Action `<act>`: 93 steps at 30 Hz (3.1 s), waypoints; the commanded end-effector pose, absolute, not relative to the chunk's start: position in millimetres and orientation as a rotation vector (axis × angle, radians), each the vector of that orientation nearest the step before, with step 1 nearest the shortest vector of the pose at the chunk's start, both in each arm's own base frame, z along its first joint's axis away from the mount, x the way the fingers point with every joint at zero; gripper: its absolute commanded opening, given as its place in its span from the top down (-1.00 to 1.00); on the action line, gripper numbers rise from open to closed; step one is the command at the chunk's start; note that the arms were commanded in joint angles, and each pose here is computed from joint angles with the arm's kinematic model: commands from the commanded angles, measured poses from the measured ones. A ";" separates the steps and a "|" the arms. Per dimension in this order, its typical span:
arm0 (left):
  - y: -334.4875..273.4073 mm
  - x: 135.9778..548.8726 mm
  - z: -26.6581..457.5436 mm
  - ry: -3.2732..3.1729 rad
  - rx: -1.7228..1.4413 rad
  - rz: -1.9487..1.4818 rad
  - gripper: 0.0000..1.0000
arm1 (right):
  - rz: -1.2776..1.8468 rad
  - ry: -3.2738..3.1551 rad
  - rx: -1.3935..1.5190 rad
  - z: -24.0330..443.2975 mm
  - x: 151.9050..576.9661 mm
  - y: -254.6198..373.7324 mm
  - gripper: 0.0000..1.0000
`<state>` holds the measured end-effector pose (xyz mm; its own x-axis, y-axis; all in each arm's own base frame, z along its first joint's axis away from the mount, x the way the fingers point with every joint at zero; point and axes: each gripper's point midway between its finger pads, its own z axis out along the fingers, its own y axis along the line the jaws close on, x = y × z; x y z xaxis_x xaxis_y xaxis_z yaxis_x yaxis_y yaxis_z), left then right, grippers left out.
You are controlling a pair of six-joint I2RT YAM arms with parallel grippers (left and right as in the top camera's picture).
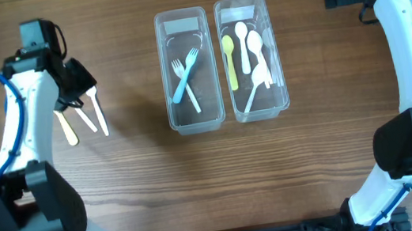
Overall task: Pack container
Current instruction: 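Lower the left gripper onto a white fork and grasp it, then carry the white fork into the left container and release it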
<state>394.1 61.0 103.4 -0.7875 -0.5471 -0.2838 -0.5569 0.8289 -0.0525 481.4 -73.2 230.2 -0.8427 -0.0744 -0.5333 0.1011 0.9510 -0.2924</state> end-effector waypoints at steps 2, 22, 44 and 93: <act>55.0 389.1 72.4 2.766 -0.858 0.023 -0.18 | -0.442 2.528 0.019 233.4 483.8 -75.4 -0.99; 44.0 392.1 -13.1 2.869 -0.760 -0.044 -0.13 | -0.442 2.528 0.019 233.4 483.8 -75.3 -0.99; 44.9 399.8 -14.7 2.888 -0.538 -0.027 0.61 | -0.442 2.528 0.019 233.4 483.8 -75.4 -1.00; -220.7 411.6 168.1 2.505 0.196 -0.441 0.77 | -0.442 2.528 0.019 233.4 483.8 -75.4 -0.99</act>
<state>402.9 -221.0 188.3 -0.8015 0.0455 -0.5963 0.2698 0.9173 -0.2927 481.4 -73.2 230.2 -0.8427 -0.0744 -0.5333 0.1011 0.9510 -0.2924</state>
